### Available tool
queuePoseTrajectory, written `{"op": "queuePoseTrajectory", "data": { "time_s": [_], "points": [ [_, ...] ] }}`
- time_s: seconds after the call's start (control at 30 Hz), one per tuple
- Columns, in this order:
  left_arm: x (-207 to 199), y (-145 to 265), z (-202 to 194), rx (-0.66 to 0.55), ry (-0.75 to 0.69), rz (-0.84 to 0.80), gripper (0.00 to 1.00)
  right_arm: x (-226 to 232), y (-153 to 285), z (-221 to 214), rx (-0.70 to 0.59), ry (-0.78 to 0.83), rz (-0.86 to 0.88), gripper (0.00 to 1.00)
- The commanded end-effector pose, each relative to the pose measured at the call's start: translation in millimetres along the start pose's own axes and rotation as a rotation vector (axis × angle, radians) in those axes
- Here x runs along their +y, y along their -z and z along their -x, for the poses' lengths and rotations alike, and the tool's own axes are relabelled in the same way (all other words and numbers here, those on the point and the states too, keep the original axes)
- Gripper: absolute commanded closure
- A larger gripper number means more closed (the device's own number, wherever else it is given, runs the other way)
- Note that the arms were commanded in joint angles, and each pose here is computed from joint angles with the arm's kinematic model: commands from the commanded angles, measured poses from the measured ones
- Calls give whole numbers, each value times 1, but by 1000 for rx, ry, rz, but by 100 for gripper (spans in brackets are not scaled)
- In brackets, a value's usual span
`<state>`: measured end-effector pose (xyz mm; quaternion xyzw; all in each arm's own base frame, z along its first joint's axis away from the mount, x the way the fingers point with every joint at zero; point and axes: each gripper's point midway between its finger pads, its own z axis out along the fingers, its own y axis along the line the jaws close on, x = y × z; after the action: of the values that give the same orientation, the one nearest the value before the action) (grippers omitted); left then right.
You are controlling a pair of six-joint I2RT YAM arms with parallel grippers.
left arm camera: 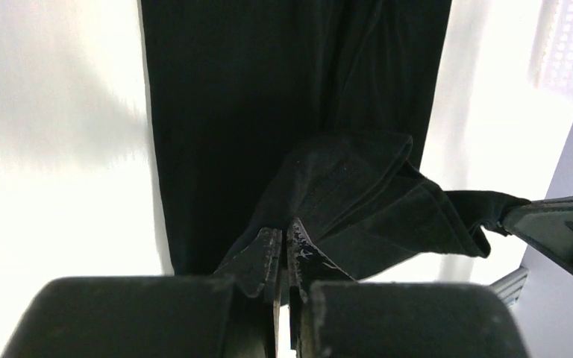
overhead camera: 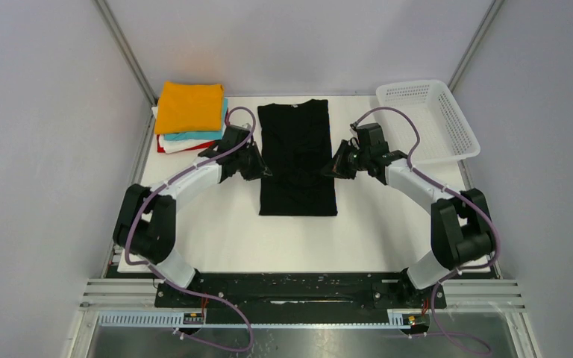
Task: Fold and stack the t-shirts
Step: Fold the folded rectangular tshirt in 1/3 of the way
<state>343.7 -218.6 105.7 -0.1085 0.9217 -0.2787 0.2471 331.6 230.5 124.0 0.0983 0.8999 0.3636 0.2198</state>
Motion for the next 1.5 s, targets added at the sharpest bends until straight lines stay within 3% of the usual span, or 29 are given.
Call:
{"op": "queuePoseTrajectory", "data": {
  "time_s": [0.0, 0.53, 0.7, 0.73, 0.8, 0.83, 0.9, 1.0, 1.2, 1.47],
  "points": [
    [-7, -12, 34, -38, -28, 10, 100, 11, -11, 31, -2, 33, 57, 100],
    [20, -57, 77, -51, 24, 113, 100, -29, -56, 88, 10, -7, 60, 98],
    [26, -62, 87, -65, 38, 130, 89, -29, -68, 103, 27, -15, 96, 92],
    [25, -62, 90, -71, 38, 128, 80, -28, -69, 106, 30, -14, 101, 87],
    [23, -58, 98, -93, 38, 129, 75, -28, -69, 111, 35, -17, 95, 76],
    [22, -54, 102, -102, 39, 126, 69, -26, -67, 114, 31, -12, 93, 59],
    [16, -42, 102, -105, 37, 108, 43, -26, -60, 114, 20, 2, 69, 4],
    [10, -21, 93, -139, 29, 60, 3, -33, -48, 105, 11, 18, 23, 1],
    [16, 11, 62, -163, 25, 26, 1, -49, -28, 62, 27, -15, -7, 0],
    [16, 2, 13, -60, -1, -8, 1, -71, -7, 12, 25, -92, -40, 1]
  ]
}}
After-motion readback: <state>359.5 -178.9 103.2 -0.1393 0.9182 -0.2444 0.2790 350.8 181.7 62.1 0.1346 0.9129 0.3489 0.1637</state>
